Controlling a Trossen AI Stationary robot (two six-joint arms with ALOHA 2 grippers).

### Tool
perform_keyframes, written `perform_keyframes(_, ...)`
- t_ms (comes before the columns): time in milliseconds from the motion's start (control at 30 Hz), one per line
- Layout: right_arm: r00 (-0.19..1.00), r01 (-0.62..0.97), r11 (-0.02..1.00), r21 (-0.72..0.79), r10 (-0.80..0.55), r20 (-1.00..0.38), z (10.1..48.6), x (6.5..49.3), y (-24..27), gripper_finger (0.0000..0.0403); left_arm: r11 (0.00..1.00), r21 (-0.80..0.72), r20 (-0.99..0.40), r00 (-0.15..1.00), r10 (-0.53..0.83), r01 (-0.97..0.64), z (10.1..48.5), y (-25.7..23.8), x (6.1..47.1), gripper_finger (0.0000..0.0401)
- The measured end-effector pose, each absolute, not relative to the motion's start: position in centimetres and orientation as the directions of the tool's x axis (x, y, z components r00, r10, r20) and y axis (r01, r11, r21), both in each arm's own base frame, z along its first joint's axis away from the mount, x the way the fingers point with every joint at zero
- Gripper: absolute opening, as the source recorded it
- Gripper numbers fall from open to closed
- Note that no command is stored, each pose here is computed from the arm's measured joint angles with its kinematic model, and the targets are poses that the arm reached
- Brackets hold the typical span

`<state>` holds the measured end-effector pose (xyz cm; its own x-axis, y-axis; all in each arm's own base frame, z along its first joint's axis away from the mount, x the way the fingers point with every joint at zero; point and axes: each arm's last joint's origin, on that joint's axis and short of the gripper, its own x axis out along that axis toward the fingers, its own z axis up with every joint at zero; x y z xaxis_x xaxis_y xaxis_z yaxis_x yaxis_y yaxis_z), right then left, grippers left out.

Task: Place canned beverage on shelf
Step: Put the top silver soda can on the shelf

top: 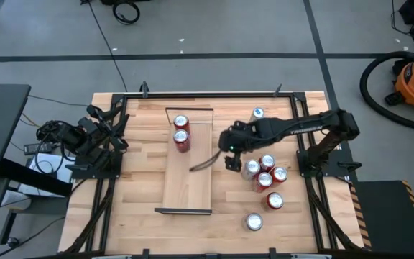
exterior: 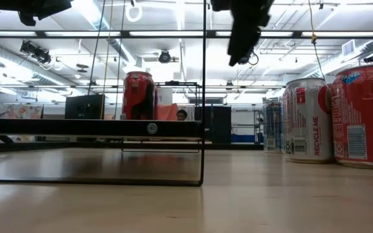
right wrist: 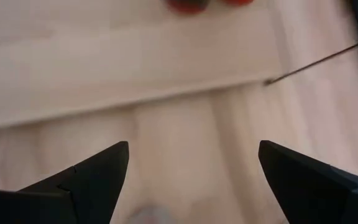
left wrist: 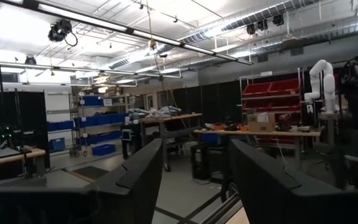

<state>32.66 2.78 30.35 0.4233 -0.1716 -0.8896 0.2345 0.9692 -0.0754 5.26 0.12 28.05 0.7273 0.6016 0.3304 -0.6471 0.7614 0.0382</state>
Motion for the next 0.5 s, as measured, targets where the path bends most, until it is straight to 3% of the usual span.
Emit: perform_keyframes(500,0.136,0.33,0.944,-0.012,-0.06,-0.989,25.6,31.6,3.9,0.0387,0.769,0.008,0.33,0.728,0.601,-0.639,28.0,0.1,5.3,0.0194)
